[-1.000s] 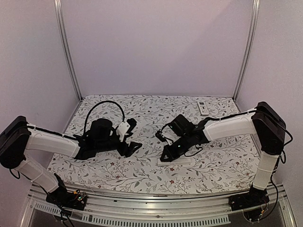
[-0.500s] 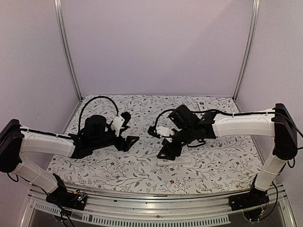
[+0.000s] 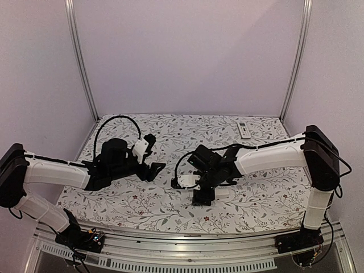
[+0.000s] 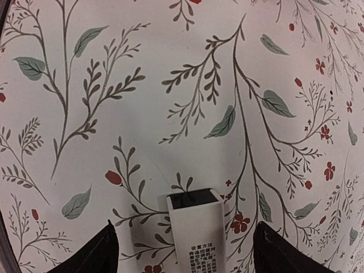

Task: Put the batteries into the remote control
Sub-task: Pick up the remote control from the center of the board.

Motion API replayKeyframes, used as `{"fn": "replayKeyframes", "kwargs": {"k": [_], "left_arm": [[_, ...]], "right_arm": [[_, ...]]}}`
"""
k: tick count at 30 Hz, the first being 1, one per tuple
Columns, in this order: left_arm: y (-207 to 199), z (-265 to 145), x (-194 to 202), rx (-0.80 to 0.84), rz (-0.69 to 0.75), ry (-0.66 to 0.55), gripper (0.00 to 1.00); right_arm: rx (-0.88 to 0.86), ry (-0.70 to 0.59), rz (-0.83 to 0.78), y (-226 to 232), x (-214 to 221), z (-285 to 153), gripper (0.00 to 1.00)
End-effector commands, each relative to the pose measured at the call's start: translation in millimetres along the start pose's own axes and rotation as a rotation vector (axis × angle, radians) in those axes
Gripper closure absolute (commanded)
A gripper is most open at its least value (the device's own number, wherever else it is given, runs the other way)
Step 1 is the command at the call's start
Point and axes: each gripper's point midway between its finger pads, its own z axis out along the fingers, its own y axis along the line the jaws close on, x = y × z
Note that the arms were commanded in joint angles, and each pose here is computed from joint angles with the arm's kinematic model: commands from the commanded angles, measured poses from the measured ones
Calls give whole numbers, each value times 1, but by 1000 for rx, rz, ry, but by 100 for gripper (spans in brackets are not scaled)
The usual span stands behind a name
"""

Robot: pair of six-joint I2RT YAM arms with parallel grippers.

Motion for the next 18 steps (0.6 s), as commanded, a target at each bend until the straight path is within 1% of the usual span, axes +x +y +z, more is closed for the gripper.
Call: {"fn": "replayKeyframes", "kwargs": {"k": [1, 5, 8, 10, 12, 14, 17, 18], "left_arm": [[5, 1, 6, -12, -11, 17, 18], [5, 1, 6, -11, -11, 14, 18], [5, 0, 6, -11, -12, 14, 18], [5, -1, 4, -11, -12, 6, 18], [5, -3, 3, -11, -12, -2, 18], [3, -5, 1, -1, -11, -13, 18], [1, -9, -3, 10, -11, -36, 19], [1, -10, -4, 10, -11, -43, 20]], "right_arm": [[-1, 44, -17, -1, 8, 9, 20], [-17, 55, -16, 0, 8, 18, 24], [-38, 99, -3, 2, 14, 28, 31], [-56, 111, 1, 5, 18, 33, 40], [-62, 105, 0, 7, 17, 33, 55], [-59, 94, -2, 5, 13, 29, 67], [-69, 76, -3, 4, 4, 21, 76], [-74, 68, -4, 4, 1, 18, 78]]}}
